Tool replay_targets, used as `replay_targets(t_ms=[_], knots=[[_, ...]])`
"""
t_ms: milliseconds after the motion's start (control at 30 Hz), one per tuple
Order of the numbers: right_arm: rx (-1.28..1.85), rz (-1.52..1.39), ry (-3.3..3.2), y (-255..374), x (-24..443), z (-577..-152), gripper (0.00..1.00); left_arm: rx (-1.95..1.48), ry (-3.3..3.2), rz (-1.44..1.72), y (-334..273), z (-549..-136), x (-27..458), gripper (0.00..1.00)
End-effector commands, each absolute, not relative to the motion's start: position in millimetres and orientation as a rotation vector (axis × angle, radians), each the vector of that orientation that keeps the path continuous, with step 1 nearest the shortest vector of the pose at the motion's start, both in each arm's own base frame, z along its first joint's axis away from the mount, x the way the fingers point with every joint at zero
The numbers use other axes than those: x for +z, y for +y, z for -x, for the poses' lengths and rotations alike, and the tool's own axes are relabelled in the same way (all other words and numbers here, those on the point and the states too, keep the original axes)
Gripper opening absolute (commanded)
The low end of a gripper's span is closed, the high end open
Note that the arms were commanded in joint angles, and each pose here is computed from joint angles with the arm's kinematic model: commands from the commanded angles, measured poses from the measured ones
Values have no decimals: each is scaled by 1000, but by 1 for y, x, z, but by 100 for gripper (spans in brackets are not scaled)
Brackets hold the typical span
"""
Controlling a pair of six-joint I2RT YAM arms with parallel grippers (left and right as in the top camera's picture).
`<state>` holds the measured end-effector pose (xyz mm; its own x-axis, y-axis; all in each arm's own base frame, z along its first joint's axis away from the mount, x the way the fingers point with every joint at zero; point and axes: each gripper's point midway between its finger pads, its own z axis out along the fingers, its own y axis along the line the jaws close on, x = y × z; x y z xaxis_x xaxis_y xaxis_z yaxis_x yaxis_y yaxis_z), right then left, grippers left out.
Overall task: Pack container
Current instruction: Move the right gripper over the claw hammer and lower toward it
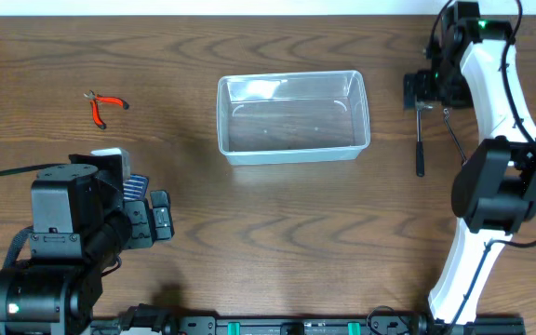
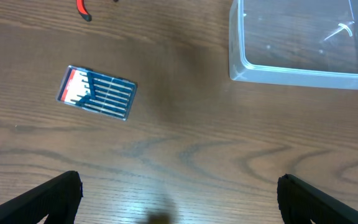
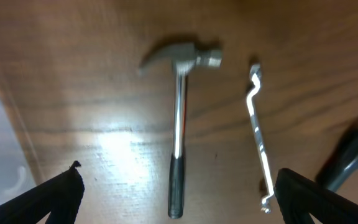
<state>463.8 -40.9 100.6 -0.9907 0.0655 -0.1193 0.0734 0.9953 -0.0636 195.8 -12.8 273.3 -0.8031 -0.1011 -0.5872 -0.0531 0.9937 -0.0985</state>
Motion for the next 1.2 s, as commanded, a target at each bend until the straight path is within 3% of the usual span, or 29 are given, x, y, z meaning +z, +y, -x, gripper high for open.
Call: replay_targets(t_ms=[0, 200, 667, 1167], knots=[[-101, -91, 2920, -45, 132, -489, 99, -82, 2490, 100, -10, -196, 278, 98], [-35, -81, 2913, -37, 146, -494, 99, -82, 2494, 100, -10, -200, 277, 98], [-29, -60, 3138, -36, 82, -462, 99, -70, 2511, 104, -9, -204, 274, 98], [-29, 40, 3143, -37, 36, -462, 99, -71, 2511, 104, -9, -203, 274, 98]])
